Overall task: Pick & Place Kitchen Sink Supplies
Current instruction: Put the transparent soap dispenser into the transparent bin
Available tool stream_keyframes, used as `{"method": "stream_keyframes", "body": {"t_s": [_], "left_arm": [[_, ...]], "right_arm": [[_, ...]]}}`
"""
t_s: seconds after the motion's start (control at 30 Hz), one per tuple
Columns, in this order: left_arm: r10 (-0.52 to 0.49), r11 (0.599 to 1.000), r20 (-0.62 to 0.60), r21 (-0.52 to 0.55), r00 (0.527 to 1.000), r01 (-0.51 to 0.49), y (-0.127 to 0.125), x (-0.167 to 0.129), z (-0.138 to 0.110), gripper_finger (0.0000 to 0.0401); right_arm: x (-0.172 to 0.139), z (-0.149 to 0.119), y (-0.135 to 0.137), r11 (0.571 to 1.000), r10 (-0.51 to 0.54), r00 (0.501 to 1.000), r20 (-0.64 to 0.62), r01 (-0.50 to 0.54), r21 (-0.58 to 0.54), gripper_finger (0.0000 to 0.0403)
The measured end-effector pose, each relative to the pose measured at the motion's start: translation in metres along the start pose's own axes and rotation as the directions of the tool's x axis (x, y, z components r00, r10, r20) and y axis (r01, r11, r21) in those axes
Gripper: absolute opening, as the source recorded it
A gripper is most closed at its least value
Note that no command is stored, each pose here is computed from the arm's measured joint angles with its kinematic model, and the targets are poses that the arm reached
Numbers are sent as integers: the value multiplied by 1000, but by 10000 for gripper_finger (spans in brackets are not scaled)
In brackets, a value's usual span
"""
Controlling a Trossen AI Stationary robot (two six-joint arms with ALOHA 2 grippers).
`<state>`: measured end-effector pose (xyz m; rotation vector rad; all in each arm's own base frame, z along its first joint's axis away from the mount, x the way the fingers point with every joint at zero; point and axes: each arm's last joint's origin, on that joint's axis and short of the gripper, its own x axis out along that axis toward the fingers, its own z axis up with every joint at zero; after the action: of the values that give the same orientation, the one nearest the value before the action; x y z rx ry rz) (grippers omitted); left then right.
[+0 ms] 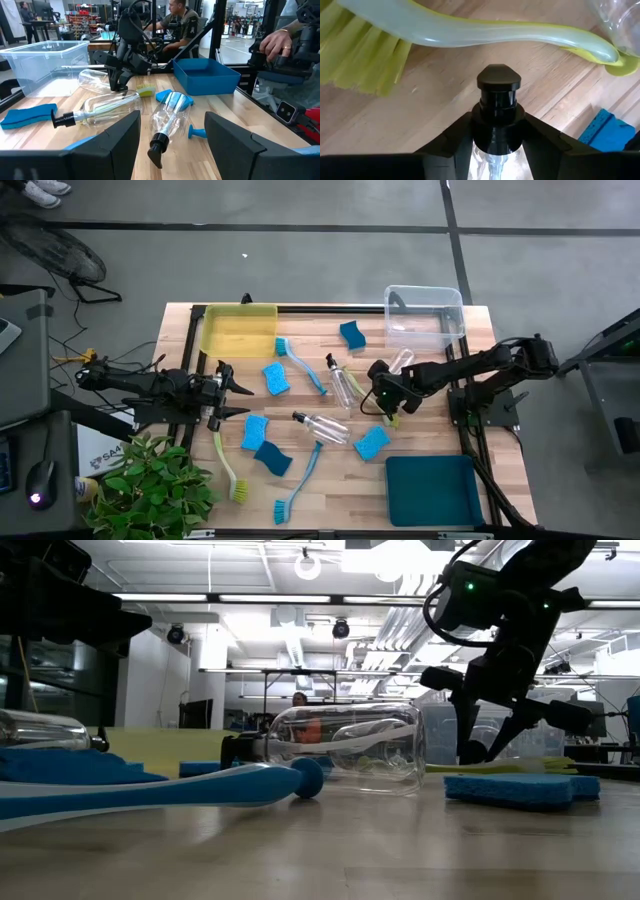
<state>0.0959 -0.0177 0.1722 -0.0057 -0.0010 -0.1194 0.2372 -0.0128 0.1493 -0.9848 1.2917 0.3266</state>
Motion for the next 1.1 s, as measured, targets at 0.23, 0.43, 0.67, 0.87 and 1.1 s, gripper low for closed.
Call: {"method": "stream_keyframes", "body": {"t_s": [0.23,0.43,0.67,0.87,1.1], "left_arm": [[0,1000,0,0,1000,0,0,0,0,216],[0,1000,0,0,1000,0,0,0,0,216],[0,1000,0,0,1000,0,0,0,0,216],[0,1000,0,0,1000,0,0,0,0,216],[0,1000,0,0,1000,0,0,0,0,216]], "right_arm": [[0,1,-2,1000,-20,1000,6,20,15,129],[-2,2,-7,989,-70,997,-16,72,132,133],[-19,18,-24,953,-138,990,41,121,276,131],[-41,33,-45,888,-213,971,108,147,437,133],[-69,44,-71,778,-301,938,172,138,613,134]]}}
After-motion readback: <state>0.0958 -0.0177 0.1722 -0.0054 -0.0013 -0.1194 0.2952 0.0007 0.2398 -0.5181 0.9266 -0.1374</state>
